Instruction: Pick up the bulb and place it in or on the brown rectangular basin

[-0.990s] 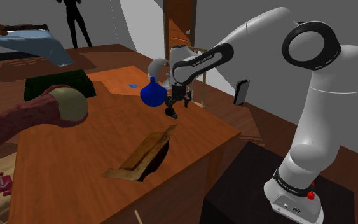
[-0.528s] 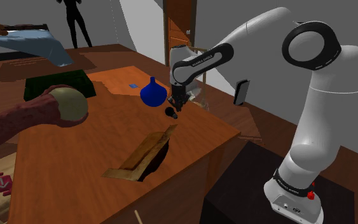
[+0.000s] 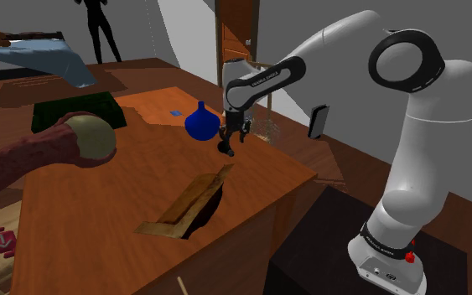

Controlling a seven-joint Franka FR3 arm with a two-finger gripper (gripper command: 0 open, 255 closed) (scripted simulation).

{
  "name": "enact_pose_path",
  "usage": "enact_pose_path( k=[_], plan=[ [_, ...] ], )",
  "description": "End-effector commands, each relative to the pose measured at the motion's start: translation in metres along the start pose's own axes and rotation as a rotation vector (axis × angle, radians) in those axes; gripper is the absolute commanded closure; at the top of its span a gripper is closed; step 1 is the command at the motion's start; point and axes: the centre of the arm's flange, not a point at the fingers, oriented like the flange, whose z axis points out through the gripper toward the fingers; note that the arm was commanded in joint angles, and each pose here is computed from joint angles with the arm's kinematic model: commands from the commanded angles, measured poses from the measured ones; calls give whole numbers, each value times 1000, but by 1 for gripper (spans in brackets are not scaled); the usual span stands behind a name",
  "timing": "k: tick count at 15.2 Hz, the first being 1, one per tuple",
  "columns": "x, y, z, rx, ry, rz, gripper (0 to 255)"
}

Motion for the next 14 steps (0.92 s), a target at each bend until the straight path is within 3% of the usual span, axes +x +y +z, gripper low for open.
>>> enact_pose_path(
  k=[1,6,14],
  plan=[
    [21,-10,-1,-17,-18,-52,0],
    [80,-42,-2,-64,-66,-198,0],
    [77,-39,37,-64,-66,-198,0]
  ],
)
